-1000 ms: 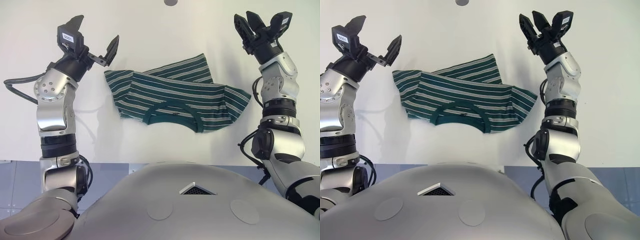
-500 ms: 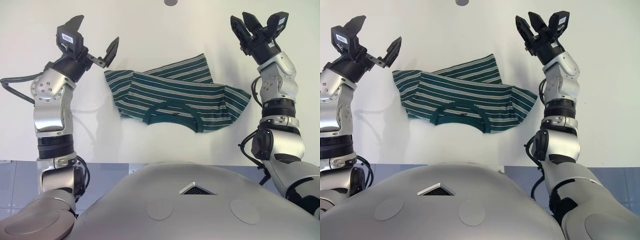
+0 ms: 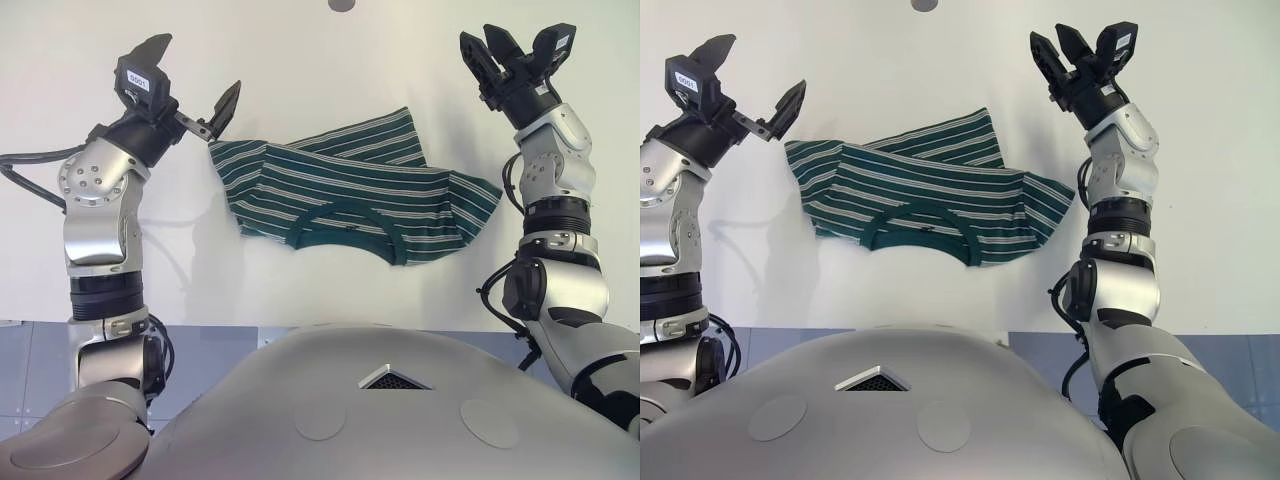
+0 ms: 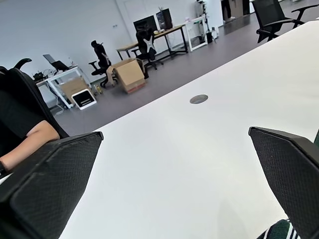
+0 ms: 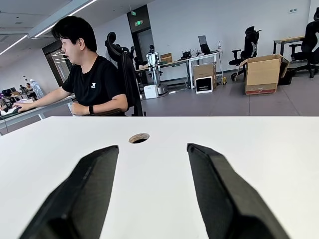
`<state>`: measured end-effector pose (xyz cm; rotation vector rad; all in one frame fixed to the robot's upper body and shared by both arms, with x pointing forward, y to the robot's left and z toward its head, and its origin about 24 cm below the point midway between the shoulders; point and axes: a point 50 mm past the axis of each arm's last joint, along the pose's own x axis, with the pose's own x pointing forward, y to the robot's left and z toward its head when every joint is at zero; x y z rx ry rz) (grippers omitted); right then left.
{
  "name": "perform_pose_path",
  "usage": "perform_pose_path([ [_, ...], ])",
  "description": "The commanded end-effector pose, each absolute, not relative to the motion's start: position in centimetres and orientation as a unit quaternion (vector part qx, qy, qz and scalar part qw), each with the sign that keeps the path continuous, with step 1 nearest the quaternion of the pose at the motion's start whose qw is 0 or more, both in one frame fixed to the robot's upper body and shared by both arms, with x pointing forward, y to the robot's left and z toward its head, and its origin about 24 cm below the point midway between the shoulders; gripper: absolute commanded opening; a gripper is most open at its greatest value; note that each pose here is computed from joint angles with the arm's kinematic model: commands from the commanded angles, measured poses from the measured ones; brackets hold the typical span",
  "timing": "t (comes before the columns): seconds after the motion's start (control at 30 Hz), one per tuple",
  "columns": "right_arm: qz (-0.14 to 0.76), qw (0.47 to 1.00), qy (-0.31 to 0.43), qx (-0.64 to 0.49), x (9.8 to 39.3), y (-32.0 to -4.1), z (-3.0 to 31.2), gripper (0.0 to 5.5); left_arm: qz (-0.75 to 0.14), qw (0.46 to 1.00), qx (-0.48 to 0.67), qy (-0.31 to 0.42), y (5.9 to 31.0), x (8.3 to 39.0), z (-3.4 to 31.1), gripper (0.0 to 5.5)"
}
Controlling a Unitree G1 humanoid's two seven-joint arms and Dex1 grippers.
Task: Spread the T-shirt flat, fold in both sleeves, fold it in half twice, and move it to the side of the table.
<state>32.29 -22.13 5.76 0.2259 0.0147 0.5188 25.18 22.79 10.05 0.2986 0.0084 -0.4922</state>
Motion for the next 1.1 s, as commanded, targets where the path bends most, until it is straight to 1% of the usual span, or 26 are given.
perform_pose_path([
  [0.03, 0.261, 0.96, 0.003, 0.104, 32.4, -22.1, 6.1, 2.57, -0.245, 0.955, 0.168, 0.016, 22.9, 25.0, 9.8, 5.38],
  [0.3, 0.261, 0.961, 0.018, 0.087, 32.3, -22.1, 5.6, 2.57, -0.239, 0.954, 0.181, 0.016, 23.3, 25.0, 10.0, 5.38],
  [0.33, 0.261, 0.961, 0.019, 0.084, 32.3, -22.1, 5.6, 2.57, -0.253, 0.95, 0.18, 0.026, 23.5, 24.6, 9.9, 5.38],
  [0.37, 0.261, 0.962, 0.02, 0.082, 32.3, -22.2, 5.7, 2.57, -0.286, 0.94, 0.18, 0.049, 23.7, 23.7, 9.7, 5.38],
  [0.43, 0.263, 0.962, 0.021, 0.075, 32.4, -22.3, 5.7, 2.57, -0.365, 0.905, 0.192, 0.109, 24.4, 21.3, 9.4, 5.38],
  [0.53, 0.262, 0.962, 0.022, 0.07, 32.4, -22.5, 5.8, 2.57, -0.463, 0.827, 0.24, 0.208, 25.8, 18.0, 9.8, 5.38],
  [0.6, 0.261, 0.963, 0.024, 0.069, 32.3, -22.7, 5.7, 2.57, -0.505, 0.77, 0.291, 0.258, 26.5, 16.9, 10.2, 5.38],
  [0.63, 0.262, 0.962, 0.025, 0.068, 32.3, -22.6, 5.6, 2.57, -0.517, 0.749, 0.311, 0.273, 26.7, 16.7, 10.2, 5.38],
  [0.67, 0.264, 0.962, 0.027, 0.066, 32.2, -22.5, 5.5, 2.57, -0.527, 0.731, 0.338, 0.272, 26.5, 16.7, 9.8, 5.38],
  [0.73, 0.267, 0.961, 0.03, 0.062, 32.2, -22.3, 5.3, 2.57, -0.528, 0.728, 0.372, 0.23, 25.7, 17.4, 9.1, 5.01],
  [0.8, 0.27, 0.961, 0.031, 0.059, 32.2, -22.1, 5.3, 2.57, -0.523, 0.74, 0.374, 0.197, 24.8, 18.0, 8.7, 4.65],
  [0.93, 0.274, 0.96, 0.034, 0.05, 32.4, -21.8, 5.2, 2.57, -0.511, 0.752, 0.379, 0.173, 24.3, 18.6, 7.3, 3.84],
  [0.97, 0.275, 0.96, 0.034, 0.048, 32.4, -21.7, 5.1, 2.57, -0.511, 0.753, 0.379, 0.168, 24.1, 18.6, 7.2, 3.51],
  [1.1, 0.277, 0.959, 0.035, 0.045, 32.5, -21.6, 5.1, 2.57, -0.515, 0.751, 0.379, 0.166, 24.2, 18.8, 7.3, 2.72],
])
